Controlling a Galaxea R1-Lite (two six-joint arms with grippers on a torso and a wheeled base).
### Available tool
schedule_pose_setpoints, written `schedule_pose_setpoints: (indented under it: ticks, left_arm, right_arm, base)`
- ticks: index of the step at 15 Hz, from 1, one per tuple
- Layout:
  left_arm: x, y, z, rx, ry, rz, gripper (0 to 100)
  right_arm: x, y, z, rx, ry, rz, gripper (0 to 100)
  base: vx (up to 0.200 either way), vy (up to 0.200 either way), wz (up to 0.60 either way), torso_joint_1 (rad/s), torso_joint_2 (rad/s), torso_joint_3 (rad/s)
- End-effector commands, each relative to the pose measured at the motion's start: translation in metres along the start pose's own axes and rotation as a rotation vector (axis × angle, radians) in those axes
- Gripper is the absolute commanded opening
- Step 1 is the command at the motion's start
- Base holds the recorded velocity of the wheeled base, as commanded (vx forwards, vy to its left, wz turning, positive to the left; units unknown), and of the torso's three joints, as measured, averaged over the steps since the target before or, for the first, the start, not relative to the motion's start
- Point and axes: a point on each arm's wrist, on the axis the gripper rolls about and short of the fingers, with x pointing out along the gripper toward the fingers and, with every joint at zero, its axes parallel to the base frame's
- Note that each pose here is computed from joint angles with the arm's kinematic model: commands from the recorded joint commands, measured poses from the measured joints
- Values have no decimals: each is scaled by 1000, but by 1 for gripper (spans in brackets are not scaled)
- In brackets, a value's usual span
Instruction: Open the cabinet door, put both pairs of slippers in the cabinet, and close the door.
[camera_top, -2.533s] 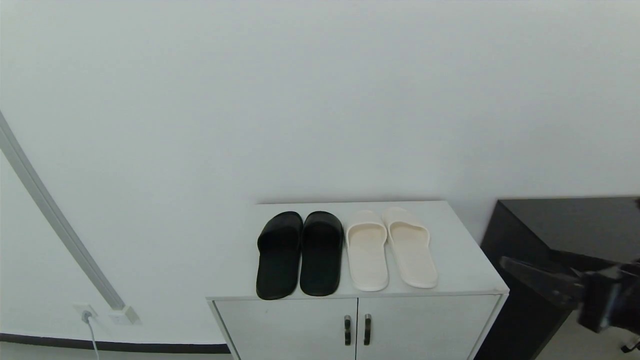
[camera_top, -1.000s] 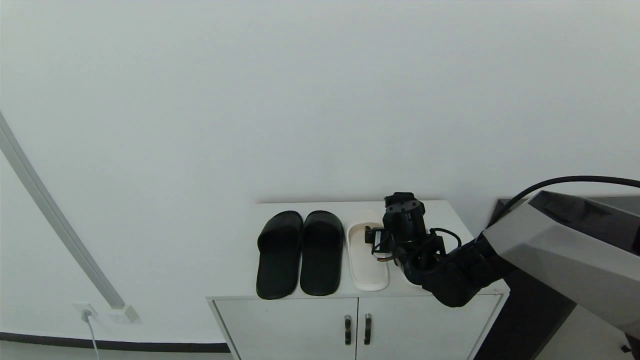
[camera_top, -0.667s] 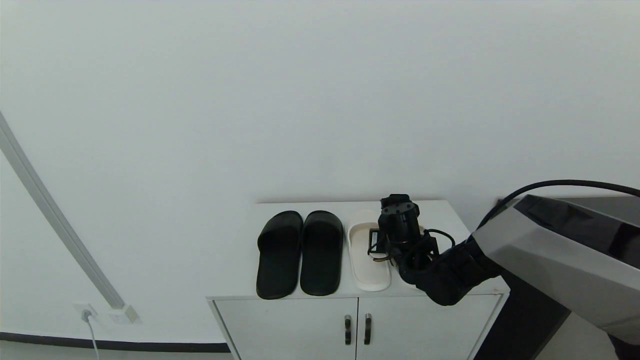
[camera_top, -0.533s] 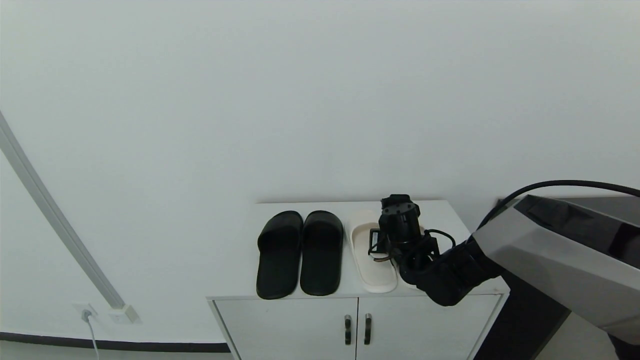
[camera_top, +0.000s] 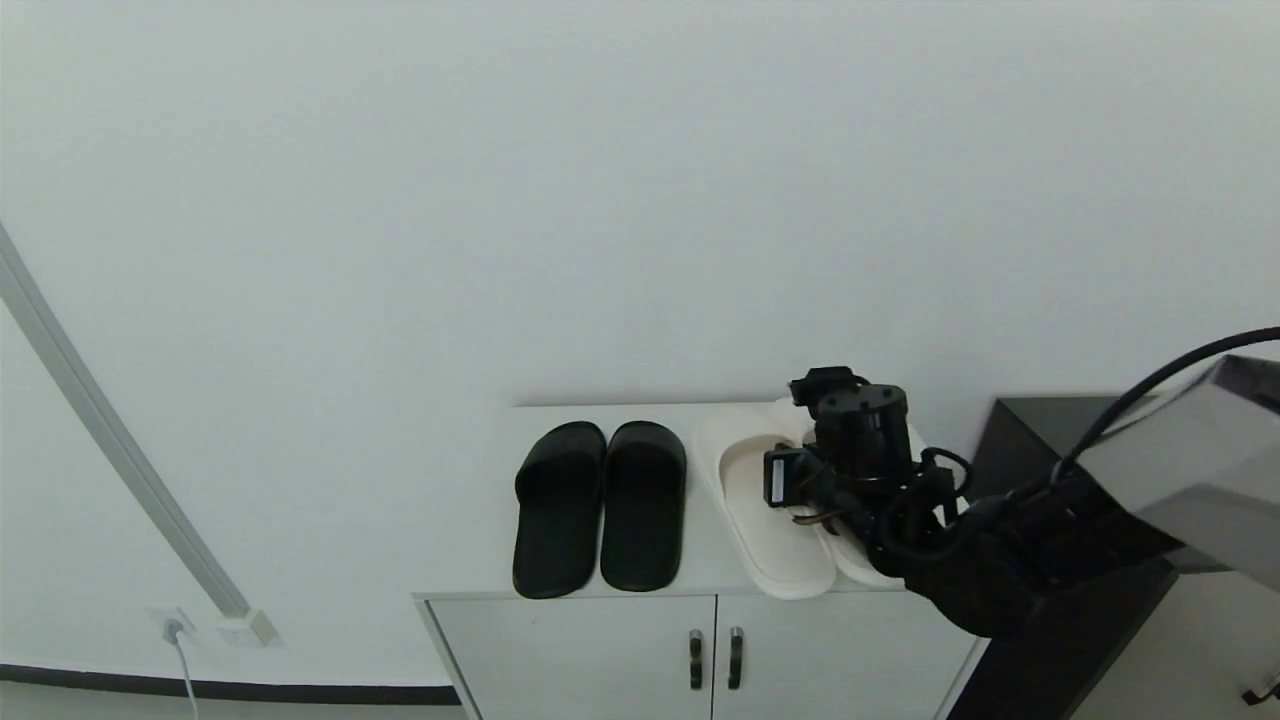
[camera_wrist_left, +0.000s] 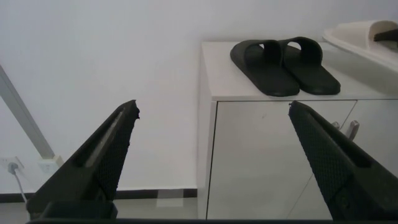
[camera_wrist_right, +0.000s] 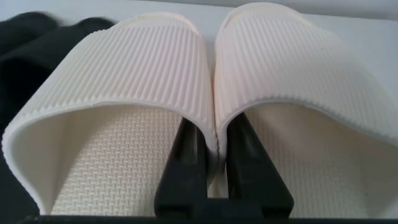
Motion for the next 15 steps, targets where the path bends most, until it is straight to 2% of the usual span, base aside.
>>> schedule_pose_setpoints:
  ticks: [1, 5, 6, 11, 15]
  left_arm:
    - [0, 0, 0, 0, 2, 0, 100]
    - [0, 0, 0, 0, -1, 0, 100]
    - [0, 0, 0, 0, 2, 0, 100]
    - [0, 0, 0, 0, -1, 0, 100]
    - [0, 0, 0, -2, 2, 0, 100]
  right_arm:
    - [-69, -7, 21, -16, -23, 202, 0]
    - [-120, -16, 10, -52, 44, 440, 0]
    - [-133, -16, 9, -73, 56, 532, 0]
    - [-136, -18, 0, -85, 96, 566, 0]
    - [-137, -19, -3, -89, 111, 582, 0]
  base:
    - [0, 0, 0, 0, 0, 0]
    - [0, 0, 0, 0, 0, 0]
    - [0, 0, 0, 0, 0, 0]
    - [0, 0, 0, 0, 0, 0]
    - [-200, 0, 0, 8, 4, 0]
